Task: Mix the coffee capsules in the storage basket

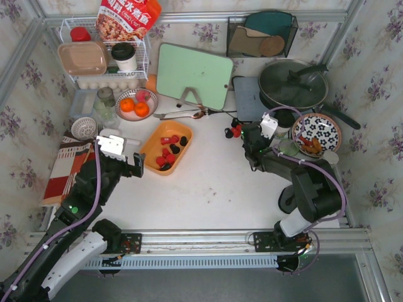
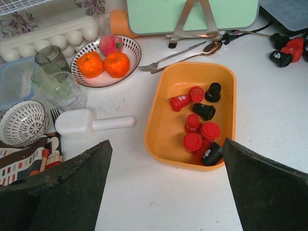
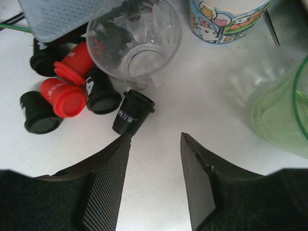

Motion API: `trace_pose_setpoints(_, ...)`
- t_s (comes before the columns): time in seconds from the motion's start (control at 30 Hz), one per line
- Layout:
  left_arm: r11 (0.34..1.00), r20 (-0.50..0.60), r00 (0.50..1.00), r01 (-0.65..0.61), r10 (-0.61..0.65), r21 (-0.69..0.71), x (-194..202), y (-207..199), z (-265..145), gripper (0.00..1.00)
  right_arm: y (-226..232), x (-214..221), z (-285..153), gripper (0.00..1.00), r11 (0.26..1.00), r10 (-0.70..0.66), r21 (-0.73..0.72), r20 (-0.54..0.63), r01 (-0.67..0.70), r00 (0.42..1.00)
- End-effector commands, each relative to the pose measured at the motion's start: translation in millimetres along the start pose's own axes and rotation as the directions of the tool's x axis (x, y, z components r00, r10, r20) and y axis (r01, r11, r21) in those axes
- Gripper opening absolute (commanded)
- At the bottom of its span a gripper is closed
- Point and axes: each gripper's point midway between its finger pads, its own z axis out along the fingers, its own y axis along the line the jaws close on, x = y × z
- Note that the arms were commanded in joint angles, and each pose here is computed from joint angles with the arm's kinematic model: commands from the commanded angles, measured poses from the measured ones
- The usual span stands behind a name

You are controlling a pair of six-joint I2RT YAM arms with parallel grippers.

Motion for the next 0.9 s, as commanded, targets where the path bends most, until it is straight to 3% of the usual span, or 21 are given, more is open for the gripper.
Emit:
trace_pose_setpoints(0.0, 1.0, 0.04, 0.999, 0.005, -0.005, -0.006, -11, 1, 1, 0.99, 11, 0, 13, 0.53, 0.998, 0.057, -0.022, -0.012, -0.057, 0.998)
trace_pose_setpoints(0.87, 1.0, 0.037, 0.999, -0.002, 0.002, -0.008, -8, 1, 3, 0.99, 21, 30, 53, 0.47, 0.997, 0.063, -0.037, -0.126, -0.068, 0.99)
